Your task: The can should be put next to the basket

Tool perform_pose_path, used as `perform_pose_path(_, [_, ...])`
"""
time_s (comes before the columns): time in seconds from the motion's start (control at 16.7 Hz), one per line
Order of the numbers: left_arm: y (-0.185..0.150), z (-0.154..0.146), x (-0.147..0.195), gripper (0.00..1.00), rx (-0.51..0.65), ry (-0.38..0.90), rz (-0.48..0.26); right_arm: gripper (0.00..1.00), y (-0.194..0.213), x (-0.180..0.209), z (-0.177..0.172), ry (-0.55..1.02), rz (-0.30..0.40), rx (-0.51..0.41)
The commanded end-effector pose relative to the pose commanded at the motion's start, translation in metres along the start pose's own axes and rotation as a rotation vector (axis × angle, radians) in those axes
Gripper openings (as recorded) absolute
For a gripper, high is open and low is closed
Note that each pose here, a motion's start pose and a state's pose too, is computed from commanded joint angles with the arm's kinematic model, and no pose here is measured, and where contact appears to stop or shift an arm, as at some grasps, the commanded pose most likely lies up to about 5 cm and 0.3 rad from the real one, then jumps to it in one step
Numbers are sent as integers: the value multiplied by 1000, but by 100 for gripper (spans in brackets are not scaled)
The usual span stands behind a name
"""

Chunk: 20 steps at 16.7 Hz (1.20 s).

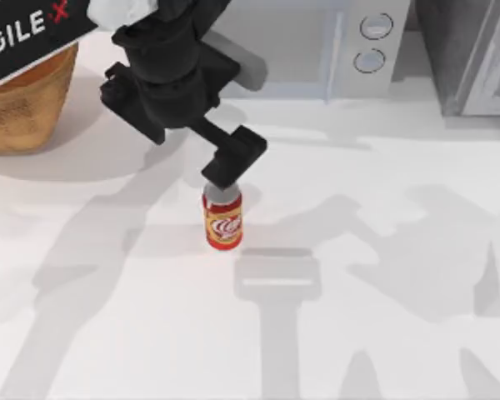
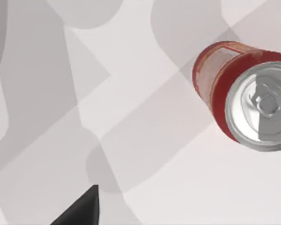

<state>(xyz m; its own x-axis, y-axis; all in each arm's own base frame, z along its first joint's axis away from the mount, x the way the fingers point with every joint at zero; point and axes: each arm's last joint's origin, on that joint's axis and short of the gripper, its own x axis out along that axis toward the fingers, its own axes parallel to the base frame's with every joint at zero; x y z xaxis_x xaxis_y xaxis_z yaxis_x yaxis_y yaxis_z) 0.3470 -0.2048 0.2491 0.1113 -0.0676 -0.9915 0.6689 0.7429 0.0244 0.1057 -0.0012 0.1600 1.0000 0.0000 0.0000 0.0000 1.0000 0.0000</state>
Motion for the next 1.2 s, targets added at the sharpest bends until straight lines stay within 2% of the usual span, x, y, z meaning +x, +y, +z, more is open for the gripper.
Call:
perform_pose_path(0.18, [-11,23,22,100,48,87,-19,100,0,0,0,0,0,0])
perform_pose_path(0.36, [-16,33,33,100,70,124,-27,100,0,0,0,0,0,0])
perform_pose_path(0.72, [-15,33,34,100,67,125,-27,100,0,0,0,0,0,0])
perform_pose_path(1.2, [-18,26,93,100,71,126,-28,100,0,0,0,0,0,0])
